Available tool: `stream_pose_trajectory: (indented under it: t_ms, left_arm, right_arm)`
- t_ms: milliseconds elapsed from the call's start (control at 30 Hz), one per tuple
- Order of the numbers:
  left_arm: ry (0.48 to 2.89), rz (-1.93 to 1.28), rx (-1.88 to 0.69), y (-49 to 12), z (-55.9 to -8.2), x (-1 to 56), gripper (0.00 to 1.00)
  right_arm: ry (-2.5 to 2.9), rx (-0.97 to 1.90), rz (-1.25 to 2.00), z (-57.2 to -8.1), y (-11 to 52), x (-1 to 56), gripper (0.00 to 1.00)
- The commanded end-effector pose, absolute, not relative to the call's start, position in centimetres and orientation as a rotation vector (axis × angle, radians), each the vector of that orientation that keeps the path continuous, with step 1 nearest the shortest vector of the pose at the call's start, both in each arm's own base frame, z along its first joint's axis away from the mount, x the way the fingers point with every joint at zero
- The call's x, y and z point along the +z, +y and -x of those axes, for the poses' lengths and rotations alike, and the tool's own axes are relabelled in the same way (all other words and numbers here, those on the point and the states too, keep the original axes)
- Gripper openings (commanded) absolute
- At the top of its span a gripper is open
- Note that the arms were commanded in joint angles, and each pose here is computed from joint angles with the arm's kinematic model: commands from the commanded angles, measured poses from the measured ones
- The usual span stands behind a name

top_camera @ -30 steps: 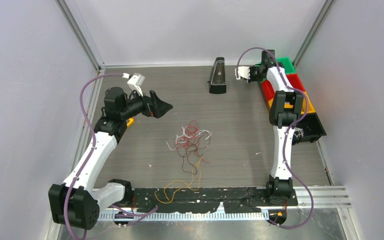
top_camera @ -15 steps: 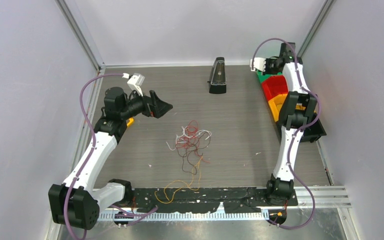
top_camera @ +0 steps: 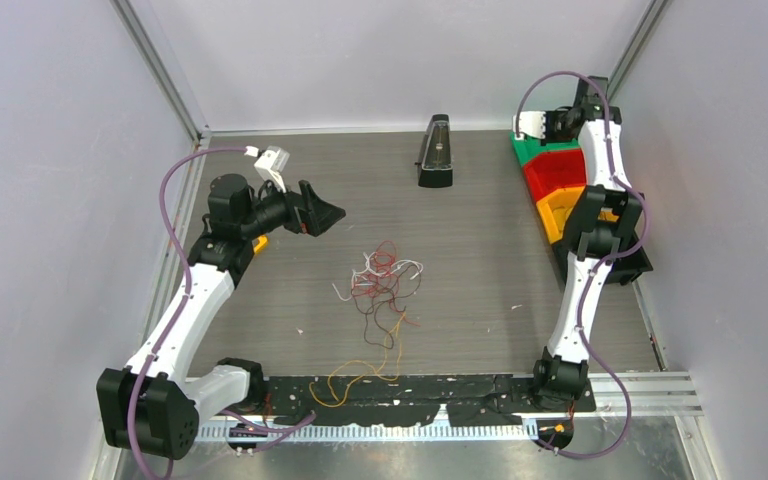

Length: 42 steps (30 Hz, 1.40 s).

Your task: Untangle the cables

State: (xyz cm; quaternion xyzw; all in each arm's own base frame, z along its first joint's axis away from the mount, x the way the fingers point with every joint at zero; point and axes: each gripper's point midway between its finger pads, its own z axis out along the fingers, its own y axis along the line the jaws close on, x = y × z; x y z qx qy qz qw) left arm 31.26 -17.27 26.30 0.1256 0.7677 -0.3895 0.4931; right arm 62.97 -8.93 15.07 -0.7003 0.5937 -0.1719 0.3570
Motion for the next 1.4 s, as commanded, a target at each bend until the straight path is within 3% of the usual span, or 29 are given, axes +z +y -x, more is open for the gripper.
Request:
stream_pose_trajectory:
  t_ms: [0,300,367,533,767,900,1100,1167,1233,1367]
  left_arm:
    - [1.814,-0.314,-0.954,-17.3,-31.5,27.7,0.99]
    - [1.828,-0.315,-0.944,-17.1,-31.3,27.4,0.99]
    - [1.826,-0.318,-0.944,-17.2,-31.3,27.5,0.99]
    - [1.824,-0.321,-0.942,-17.2,-31.4,27.6,0.99]
    - [1.818,-0.323,-0.943,-17.2,-31.3,27.8,0.99]
    - [1.815,-0.324,-0.941,-17.2,-31.3,27.9,0.99]
    - [1.867,-0.372,-0.862,-16.4,-31.1,26.9,0.99]
    - [1.898,-0.473,-0.838,-16.4,-30.1,25.8,0.99]
    - [1.947,-0.602,-0.833,-16.3,-28.3,24.0,0.99]
    - [2.0,-0.838,-0.899,-16.7,-23.5,20.6,0.97]
  right_arm:
    - [1.523,-0.453,1.868,-63.0,-9.3,14.1,0.05]
    - [1.532,-0.431,1.872,-63.8,-8.1,12.0,0.07]
    - [1.533,-0.439,1.854,-64.1,-7.5,11.9,0.14]
    - [1.561,-0.457,1.767,-64.7,-7.2,13.0,0.43]
    - [1.532,-0.445,1.685,-64.5,-6.3,16.5,0.64]
    - [1.496,-0.397,1.64,-63.5,-5.0,19.1,0.83]
    - [1.524,-0.276,1.52,-60.1,-2.4,22.7,0.99]
    - [1.575,-0.227,1.422,-58.4,-1.3,24.6,0.99]
    - [1.617,-0.184,1.309,-55.2,0.5,28.3,1.0]
    - [1.858,0.102,1.165,-46.2,4.7,27.8,0.99]
